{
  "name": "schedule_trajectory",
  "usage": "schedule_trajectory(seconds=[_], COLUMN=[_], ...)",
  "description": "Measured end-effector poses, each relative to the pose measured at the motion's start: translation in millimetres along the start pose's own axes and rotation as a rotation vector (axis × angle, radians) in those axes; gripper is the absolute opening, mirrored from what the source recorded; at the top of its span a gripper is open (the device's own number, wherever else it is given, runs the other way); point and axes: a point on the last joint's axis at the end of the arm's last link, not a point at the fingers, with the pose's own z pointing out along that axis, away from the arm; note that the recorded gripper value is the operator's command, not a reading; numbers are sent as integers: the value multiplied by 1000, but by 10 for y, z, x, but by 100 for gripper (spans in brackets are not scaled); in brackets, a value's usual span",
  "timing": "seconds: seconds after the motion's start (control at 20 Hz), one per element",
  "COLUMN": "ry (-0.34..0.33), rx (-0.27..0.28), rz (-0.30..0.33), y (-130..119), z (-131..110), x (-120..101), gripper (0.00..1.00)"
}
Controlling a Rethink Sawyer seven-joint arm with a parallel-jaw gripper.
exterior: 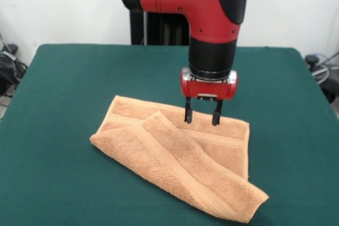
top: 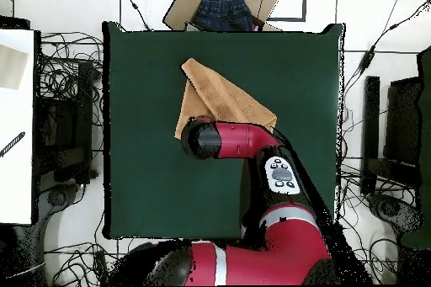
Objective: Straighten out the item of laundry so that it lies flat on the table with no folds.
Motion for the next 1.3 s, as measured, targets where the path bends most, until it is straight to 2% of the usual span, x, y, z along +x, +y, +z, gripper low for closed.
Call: schedule_trajectory(seconds=[0.25, 0.65, 1.3], ry=[1, 28, 12], rx=[-1, -12, -23], rz=[-13, -4, 8], y=[9, -83, -111], z=[97, 389, 411], x=[70, 287, 281], gripper=[100, 100, 100])
